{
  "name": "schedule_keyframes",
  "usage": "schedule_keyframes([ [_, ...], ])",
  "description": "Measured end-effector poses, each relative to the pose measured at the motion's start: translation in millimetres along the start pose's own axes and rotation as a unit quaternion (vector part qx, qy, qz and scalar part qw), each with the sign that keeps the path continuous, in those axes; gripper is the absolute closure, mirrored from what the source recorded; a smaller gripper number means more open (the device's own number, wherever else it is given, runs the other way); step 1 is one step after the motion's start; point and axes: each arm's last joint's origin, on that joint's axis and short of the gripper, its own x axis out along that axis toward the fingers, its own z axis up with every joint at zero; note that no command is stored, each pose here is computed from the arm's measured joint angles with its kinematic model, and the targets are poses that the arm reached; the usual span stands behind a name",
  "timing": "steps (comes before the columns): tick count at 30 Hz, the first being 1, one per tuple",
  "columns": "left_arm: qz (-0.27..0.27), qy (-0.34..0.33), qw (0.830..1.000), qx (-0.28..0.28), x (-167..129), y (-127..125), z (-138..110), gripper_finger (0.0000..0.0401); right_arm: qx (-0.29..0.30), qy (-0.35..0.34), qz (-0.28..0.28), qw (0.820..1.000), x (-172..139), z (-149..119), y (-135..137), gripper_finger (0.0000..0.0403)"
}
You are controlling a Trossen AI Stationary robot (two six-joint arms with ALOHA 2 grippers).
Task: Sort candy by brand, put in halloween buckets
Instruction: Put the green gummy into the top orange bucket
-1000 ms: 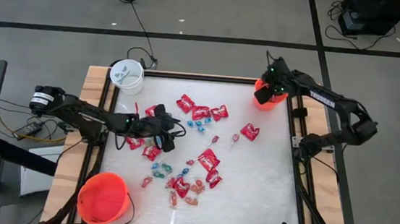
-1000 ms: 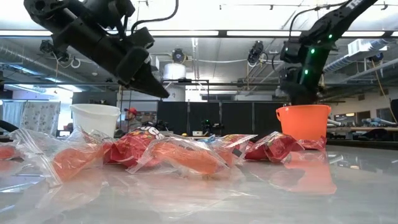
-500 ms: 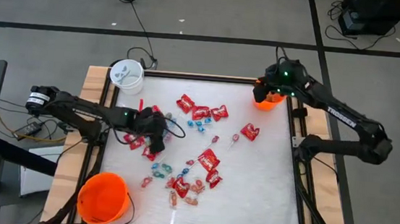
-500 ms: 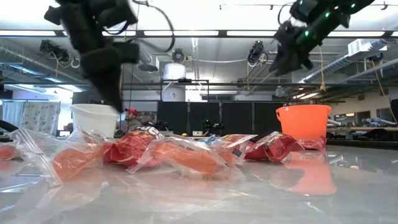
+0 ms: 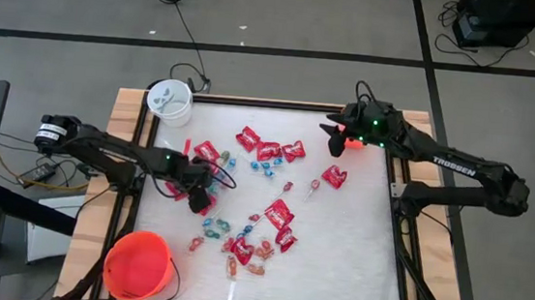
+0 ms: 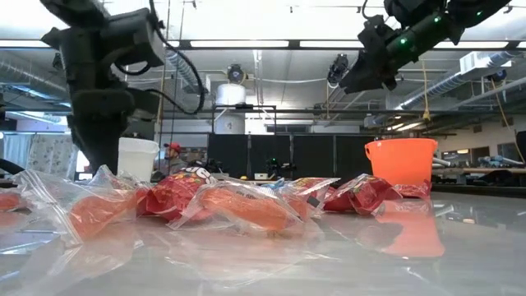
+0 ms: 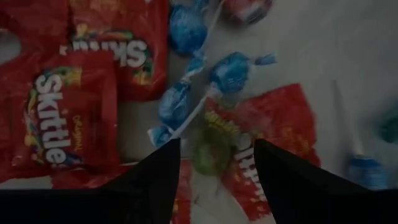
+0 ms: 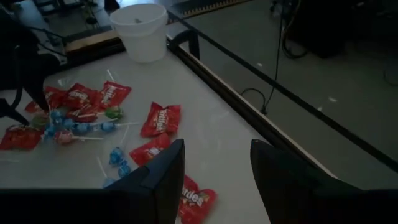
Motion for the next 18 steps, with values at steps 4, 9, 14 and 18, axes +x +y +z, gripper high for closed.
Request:
schedule_keyframes([
  [4, 0.014, -0.005, 1.000, -0.001, 4.6, 3.5, -3.5, 0.0216, 0.006, -0.004, 0.000, 1.000, -0.2, 1.5, 0.0, 0.0209],
  [9, 0.021, -0.019, 1.000, -0.001, 5.2, 4.8, -1.3, 0.0310, 0.008, -0.004, 0.003, 1.000, -0.2, 1.4, 0.3, 0.0209],
  [14, 0.007, -0.048, 0.999, -0.013, 3.7, 6.3, 9.9, 0.0390, 0.034, -0.005, 0.005, 0.999, -0.2, 1.7, 0.7, 0.0209],
  [18, -0.017, -0.104, 0.994, 0.003, -6.6, -1.9, 27.7, 0.0386, 0.025, -0.008, 0.032, 0.999, 5.0, 1.8, 9.7, 0.0209],
])
